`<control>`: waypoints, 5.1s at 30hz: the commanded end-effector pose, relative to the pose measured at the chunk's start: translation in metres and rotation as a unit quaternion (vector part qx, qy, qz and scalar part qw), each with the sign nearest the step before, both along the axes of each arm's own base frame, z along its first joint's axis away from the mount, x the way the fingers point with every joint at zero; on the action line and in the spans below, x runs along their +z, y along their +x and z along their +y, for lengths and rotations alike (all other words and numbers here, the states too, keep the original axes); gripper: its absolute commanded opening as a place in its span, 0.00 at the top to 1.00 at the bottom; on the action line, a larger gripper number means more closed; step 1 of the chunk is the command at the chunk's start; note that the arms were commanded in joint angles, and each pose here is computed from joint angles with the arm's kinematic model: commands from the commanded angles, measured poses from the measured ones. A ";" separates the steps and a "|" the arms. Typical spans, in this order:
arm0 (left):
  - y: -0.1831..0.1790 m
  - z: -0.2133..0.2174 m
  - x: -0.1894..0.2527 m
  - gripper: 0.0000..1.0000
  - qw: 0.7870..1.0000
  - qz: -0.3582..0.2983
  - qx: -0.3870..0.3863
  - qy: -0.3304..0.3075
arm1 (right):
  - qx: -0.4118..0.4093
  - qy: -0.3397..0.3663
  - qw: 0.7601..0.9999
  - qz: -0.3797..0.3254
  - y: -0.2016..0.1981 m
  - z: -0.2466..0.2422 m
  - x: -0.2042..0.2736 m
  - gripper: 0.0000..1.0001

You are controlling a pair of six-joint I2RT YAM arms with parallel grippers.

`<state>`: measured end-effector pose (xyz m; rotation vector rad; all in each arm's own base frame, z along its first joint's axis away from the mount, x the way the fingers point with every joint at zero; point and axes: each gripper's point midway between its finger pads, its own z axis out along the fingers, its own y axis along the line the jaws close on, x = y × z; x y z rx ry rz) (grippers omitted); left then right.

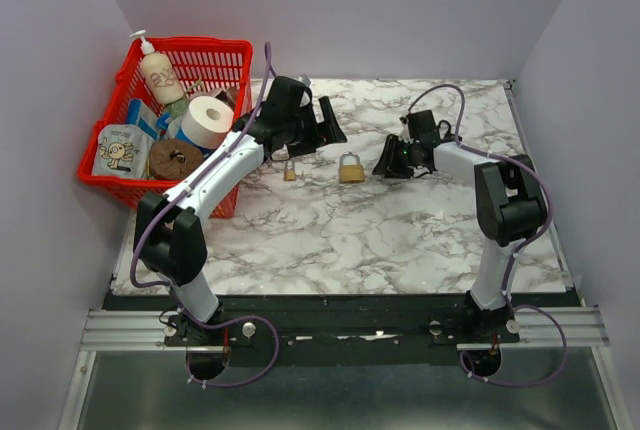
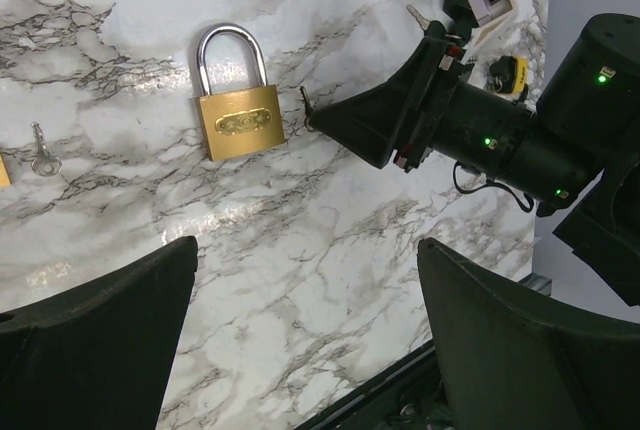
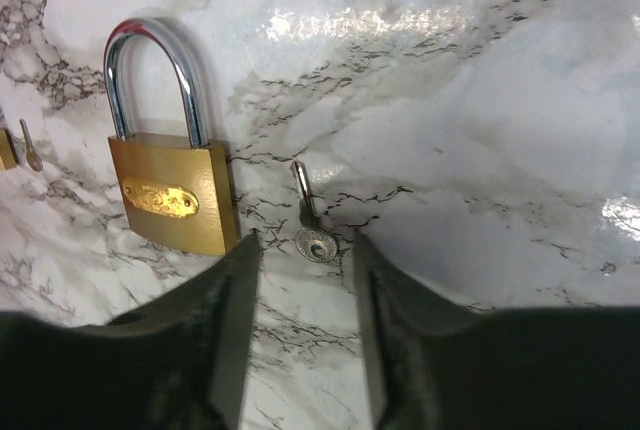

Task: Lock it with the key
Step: Place the key at the center of the board, then pick up the lock from the center of the board.

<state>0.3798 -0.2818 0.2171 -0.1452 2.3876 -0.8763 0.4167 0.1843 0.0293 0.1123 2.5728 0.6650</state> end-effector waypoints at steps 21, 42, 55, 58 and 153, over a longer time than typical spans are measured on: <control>-0.017 0.026 0.078 0.01 0.969 -0.212 -0.107 0.063 | 0.176 -0.204 0.957 -0.110 -0.045 -0.203 0.124 0.00; -0.052 -0.002 0.082 0.01 0.924 -0.300 -0.235 -0.015 | 0.551 -0.380 0.736 -0.100 -0.011 -0.309 0.042 0.00; -0.051 0.001 0.077 0.01 0.928 -0.297 -0.224 -0.012 | 0.581 -0.379 0.714 -0.096 0.017 -0.327 0.016 0.03; -0.051 0.001 0.078 0.01 0.929 -0.296 -0.221 -0.017 | 0.580 -0.370 0.719 -0.097 0.017 -0.323 0.011 0.04; -0.075 -0.115 0.129 0.68 0.918 -0.332 -0.164 -0.145 | -0.024 0.349 0.914 -0.207 -0.098 -0.002 0.318 0.99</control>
